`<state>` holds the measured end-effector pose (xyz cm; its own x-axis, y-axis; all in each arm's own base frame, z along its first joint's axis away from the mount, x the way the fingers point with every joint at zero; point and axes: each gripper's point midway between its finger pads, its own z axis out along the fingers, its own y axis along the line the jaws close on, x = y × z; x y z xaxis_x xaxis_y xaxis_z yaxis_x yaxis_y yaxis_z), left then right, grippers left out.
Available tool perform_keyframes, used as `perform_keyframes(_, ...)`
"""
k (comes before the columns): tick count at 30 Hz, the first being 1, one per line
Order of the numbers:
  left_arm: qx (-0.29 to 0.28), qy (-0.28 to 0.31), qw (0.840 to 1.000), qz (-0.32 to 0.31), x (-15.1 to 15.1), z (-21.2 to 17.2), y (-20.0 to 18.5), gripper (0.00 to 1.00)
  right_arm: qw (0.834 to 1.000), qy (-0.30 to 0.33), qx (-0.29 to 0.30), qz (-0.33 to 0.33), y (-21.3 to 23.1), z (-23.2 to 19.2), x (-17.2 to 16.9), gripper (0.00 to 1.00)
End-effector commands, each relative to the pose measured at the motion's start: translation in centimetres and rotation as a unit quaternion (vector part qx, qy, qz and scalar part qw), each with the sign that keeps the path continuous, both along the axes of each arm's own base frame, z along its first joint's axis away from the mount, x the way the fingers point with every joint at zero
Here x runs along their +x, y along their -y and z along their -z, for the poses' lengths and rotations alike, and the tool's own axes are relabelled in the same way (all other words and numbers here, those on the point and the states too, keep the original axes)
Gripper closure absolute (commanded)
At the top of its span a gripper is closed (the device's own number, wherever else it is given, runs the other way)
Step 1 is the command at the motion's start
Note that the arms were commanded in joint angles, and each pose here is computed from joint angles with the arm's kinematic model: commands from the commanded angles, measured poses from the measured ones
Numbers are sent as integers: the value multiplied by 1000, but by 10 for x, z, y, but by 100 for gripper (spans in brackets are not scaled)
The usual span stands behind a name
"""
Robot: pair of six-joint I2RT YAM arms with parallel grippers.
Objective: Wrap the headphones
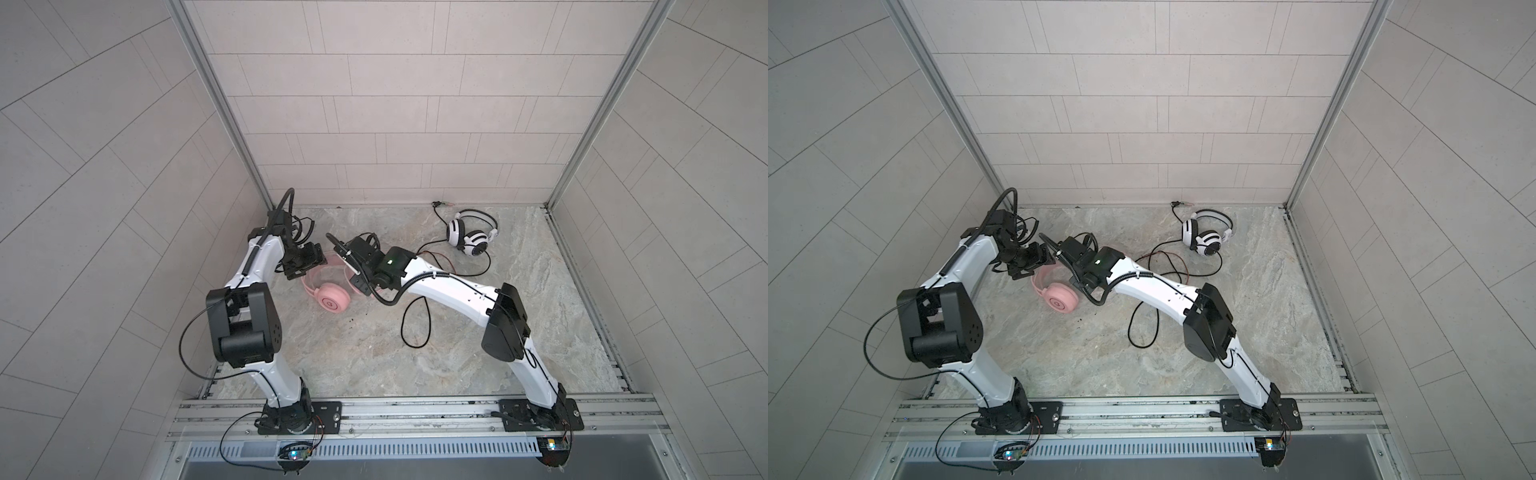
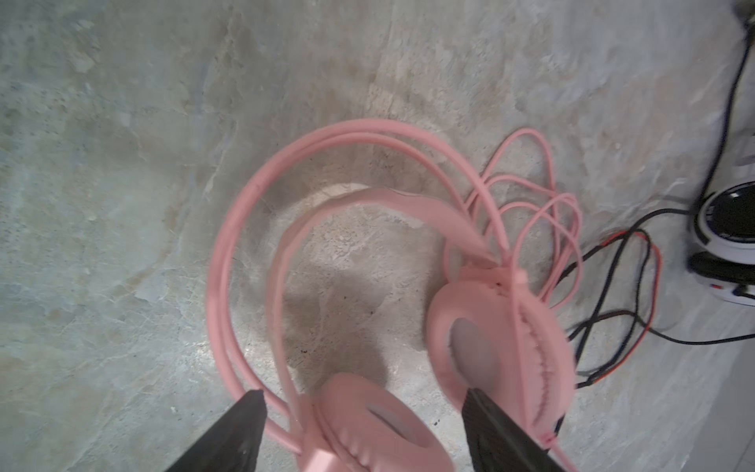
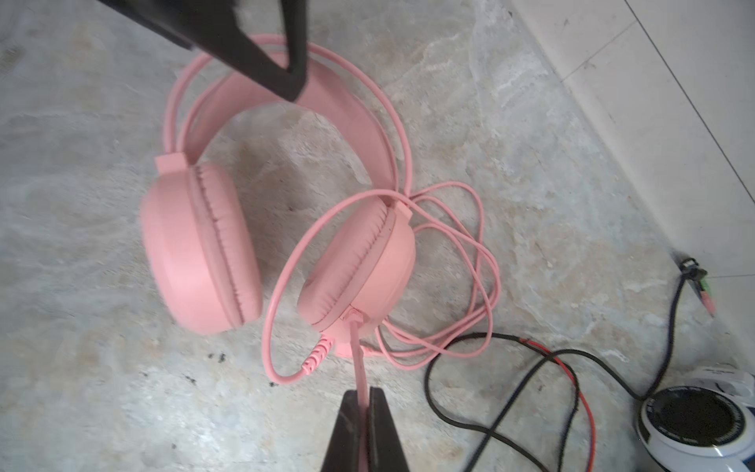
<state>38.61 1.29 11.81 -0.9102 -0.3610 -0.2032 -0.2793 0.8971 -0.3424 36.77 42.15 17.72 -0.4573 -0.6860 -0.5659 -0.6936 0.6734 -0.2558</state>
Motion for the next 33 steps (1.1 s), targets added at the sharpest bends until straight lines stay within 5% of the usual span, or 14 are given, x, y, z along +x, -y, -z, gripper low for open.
perform_keyframes(1, 63, -27, 997, 36, -4, -5, -9, 16, 1000, 10, -16, 21, 45, -10, 26, 98)
perform_keyframes(4, 99, -55, 991, 66, -5, -1, -11, 14, 999, 0, 14, 34, 56, -12, 44, 97)
perform_keyframes(13, 61, -109, 984, 127, -6, 35, 38, 14, 999, -12, 24, 17, 51, -8, 46, 97)
perform_keyframes(17, 30, -135, 982, 125, -18, 52, 54, 13, 999, -18, 28, 22, 54, -6, 42, 97)
perform_keyframes(28, 90, -157, 981, 74, -54, 80, 49, 13, 998, -17, 55, 27, 56, -14, 35, 96)
perform_keyframes(33, 76, -164, 981, 68, -48, 88, 56, 23, 996, -23, 84, 14, 51, -20, 27, 96)
